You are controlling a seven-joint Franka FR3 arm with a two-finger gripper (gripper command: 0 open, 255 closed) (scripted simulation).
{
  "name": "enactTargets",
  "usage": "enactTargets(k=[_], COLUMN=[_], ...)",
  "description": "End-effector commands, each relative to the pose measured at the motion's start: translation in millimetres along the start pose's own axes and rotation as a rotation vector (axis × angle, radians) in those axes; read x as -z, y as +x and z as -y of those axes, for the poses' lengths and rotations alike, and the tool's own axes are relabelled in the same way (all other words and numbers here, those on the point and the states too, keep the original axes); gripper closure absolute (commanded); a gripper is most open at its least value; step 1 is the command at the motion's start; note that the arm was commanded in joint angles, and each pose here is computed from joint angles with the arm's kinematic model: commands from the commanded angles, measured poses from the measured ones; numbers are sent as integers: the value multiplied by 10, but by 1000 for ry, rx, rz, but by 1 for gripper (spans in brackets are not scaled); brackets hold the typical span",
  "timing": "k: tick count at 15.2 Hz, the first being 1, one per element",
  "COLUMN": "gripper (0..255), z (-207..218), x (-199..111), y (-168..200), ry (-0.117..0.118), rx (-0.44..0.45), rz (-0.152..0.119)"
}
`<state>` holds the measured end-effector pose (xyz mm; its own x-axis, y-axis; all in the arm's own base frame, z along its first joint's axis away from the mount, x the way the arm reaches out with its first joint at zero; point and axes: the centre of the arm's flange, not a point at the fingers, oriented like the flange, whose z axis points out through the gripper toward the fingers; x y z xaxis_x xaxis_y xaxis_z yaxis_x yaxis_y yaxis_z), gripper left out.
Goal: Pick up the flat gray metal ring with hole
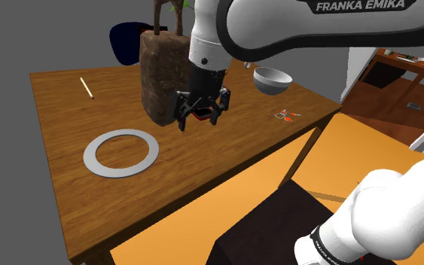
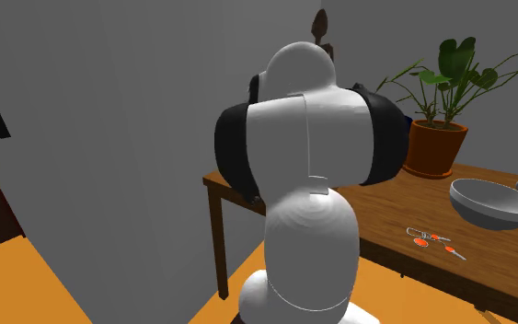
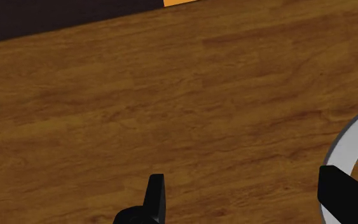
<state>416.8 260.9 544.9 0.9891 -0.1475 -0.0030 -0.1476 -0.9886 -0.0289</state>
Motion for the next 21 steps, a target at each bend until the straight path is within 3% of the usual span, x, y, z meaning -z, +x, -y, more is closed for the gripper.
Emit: enactTargets(k=[1, 18, 21], gripper=[0, 0, 0], z=[272, 2498, 2518], x=[-48, -350, -459], y=[28, 398, 401], ry=[-2, -24, -25], rx=[3, 31, 31], rz=[0, -5, -5])
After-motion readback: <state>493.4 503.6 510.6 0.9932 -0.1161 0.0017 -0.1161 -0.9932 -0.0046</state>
